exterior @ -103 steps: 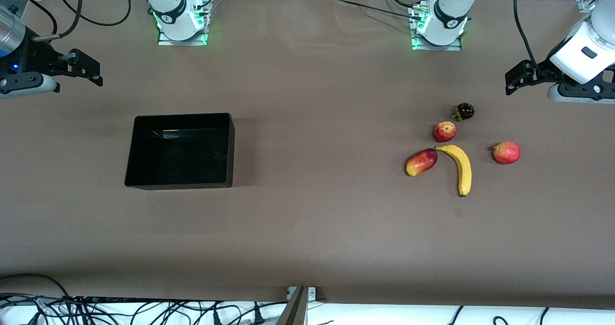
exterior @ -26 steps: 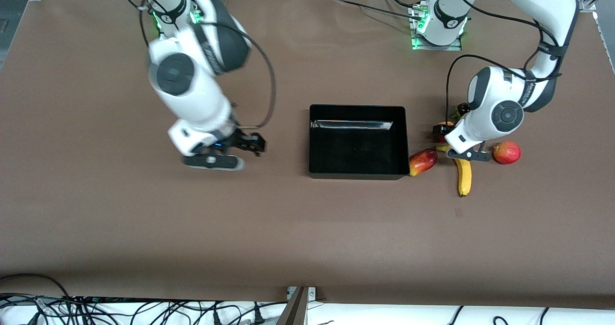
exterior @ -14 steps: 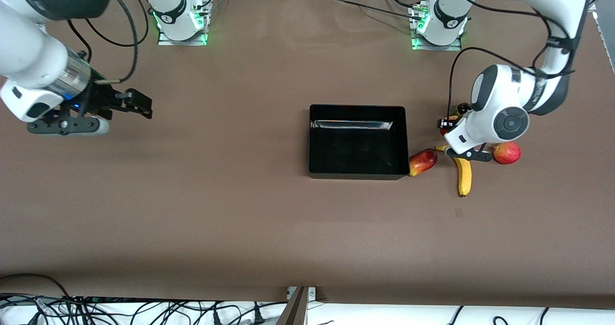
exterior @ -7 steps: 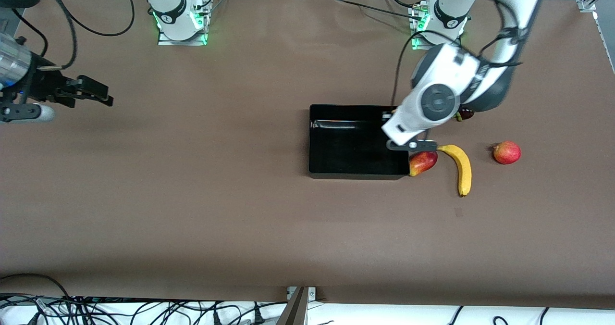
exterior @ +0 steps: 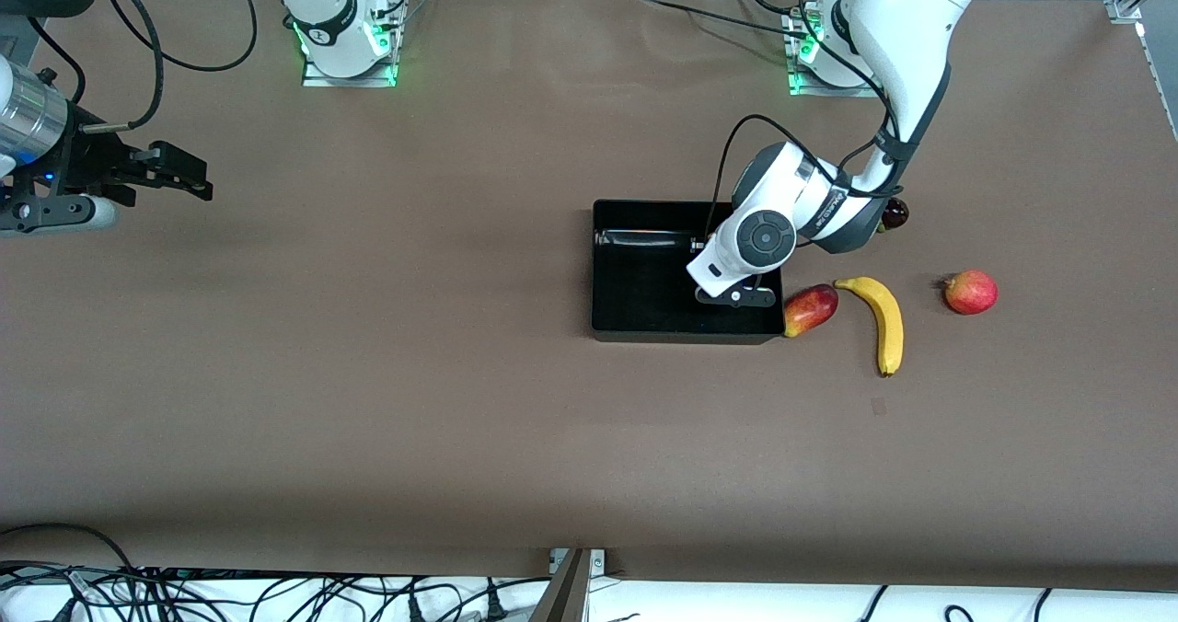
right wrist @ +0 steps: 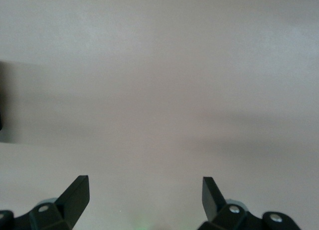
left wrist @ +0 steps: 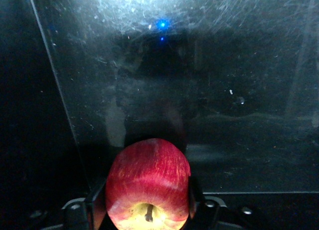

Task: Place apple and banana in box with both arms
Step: 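Carry the red apple into the black box and open the left gripper, then lower the left gripper onto the yellow banana and grasp it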

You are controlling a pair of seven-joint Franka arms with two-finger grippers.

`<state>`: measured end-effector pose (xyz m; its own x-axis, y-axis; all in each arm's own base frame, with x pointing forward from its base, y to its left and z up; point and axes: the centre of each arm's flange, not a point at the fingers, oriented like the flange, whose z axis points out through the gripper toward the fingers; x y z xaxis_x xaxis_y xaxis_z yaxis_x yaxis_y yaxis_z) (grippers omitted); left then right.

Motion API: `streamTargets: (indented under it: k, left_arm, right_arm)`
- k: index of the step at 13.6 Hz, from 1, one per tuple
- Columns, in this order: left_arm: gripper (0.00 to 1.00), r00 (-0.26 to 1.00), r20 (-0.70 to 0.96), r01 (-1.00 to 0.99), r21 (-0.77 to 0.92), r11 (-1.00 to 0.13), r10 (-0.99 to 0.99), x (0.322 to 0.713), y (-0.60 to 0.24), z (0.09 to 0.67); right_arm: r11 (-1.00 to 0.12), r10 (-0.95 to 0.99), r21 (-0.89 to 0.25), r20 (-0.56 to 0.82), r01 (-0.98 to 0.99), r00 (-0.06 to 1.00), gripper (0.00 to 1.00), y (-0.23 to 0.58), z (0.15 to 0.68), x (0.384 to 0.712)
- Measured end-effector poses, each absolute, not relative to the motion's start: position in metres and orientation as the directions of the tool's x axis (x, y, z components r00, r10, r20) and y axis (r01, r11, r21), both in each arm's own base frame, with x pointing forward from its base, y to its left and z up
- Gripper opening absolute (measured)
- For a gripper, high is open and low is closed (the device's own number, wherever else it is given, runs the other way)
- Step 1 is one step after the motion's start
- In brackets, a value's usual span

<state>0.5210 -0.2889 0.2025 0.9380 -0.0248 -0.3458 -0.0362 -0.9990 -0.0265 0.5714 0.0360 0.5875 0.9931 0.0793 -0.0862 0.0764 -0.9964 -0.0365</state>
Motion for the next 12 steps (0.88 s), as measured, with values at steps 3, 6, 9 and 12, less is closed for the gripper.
streamTargets:
  k: [3, 6, 9, 12]
  left_arm:
    - [0.86, 0.936, -0.351, -0.034, -0.033, -0.999, -0.020, 0.525, -0.285, 0.212]
    - [1.00, 0.919, -0.393, -0.004, -0.070, -0.998, 0.024, 0.556, -0.252, 0.288]
    - [1.00, 0.913, -0.404, 0.031, -0.069, -0.997, 0.057, 0.598, -0.155, 0.355]
    - [1.00, 0.911, -0.394, 0.058, -0.162, -0.985, 0.118, 0.622, -0.040, 0.326]
  right_arm:
    - [-0.997, 0.075, -0.034, -0.069, 0.073, 0.995, 1.00, 0.033, 0.594, 0.570]
    - [-0.997, 0.081, -0.024, -0.055, 0.079, 0.995, 1.00, 0.035, 0.600, 0.571]
    - [-0.996, 0.084, -0.021, -0.063, 0.082, 0.995, 1.00, 0.037, 0.595, 0.573]
    - [-0.994, 0.110, -0.021, -0.047, 0.110, 0.993, 1.00, 0.053, 0.585, 0.582]
